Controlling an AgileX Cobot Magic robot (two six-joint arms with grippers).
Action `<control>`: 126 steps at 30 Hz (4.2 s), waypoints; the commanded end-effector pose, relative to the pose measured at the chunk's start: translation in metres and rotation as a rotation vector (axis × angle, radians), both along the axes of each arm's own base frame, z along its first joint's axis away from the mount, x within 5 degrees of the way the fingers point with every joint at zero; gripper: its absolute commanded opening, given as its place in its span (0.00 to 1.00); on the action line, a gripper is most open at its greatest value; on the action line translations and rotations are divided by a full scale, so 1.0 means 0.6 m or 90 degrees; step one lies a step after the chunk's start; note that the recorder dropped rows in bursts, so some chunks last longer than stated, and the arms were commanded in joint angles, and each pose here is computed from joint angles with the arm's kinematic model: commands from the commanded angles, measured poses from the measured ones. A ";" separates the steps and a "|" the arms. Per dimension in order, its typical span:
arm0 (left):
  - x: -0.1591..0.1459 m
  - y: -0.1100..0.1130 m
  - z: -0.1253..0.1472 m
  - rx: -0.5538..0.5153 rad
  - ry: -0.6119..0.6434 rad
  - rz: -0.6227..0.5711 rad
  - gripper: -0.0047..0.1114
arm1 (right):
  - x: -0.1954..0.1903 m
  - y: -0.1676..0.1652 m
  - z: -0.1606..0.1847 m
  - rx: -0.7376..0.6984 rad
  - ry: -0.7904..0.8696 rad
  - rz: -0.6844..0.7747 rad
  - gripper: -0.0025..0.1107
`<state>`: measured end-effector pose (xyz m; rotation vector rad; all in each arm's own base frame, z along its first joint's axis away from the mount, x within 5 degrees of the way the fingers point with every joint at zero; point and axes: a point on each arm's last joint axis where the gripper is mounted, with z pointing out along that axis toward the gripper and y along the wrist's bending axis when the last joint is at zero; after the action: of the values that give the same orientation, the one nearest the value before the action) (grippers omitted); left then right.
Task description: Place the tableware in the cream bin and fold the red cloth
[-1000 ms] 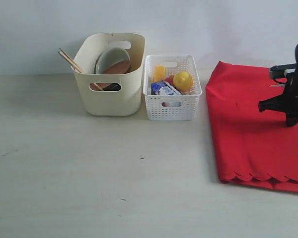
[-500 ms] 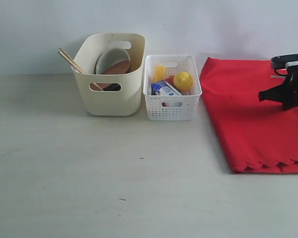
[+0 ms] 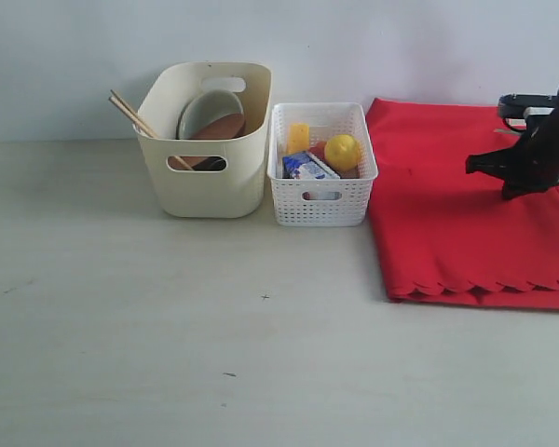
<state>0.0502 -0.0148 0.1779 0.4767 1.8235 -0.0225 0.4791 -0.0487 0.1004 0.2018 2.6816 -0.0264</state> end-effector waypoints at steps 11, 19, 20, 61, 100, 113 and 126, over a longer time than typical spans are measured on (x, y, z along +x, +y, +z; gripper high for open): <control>0.000 0.000 0.001 -0.004 -0.009 0.001 0.04 | -0.003 0.084 0.002 -0.003 0.013 0.081 0.02; 0.000 0.000 0.001 -0.004 -0.009 0.001 0.04 | -0.002 0.072 -0.042 0.000 0.034 0.067 0.02; 0.000 0.000 0.001 -0.004 -0.009 0.001 0.04 | -0.001 0.072 -0.042 0.003 0.030 0.060 0.02; 0.000 0.000 0.001 -0.004 -0.009 0.001 0.04 | -0.490 0.080 0.350 -0.005 -0.289 0.065 0.02; 0.002 0.002 0.005 -0.009 -0.027 0.015 0.04 | -0.754 0.121 0.355 0.027 -0.662 0.234 0.02; 0.002 0.002 0.005 -0.009 -0.027 0.015 0.04 | -0.759 0.122 0.340 0.020 -0.638 0.244 0.02; 0.002 0.002 0.005 -0.009 -0.027 0.015 0.04 | -0.723 0.108 0.272 -0.037 -0.629 0.208 0.02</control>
<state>0.0513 -0.0139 0.1804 0.4549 1.7990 -0.0058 0.0422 0.0183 0.2669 -0.2241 1.7286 0.1063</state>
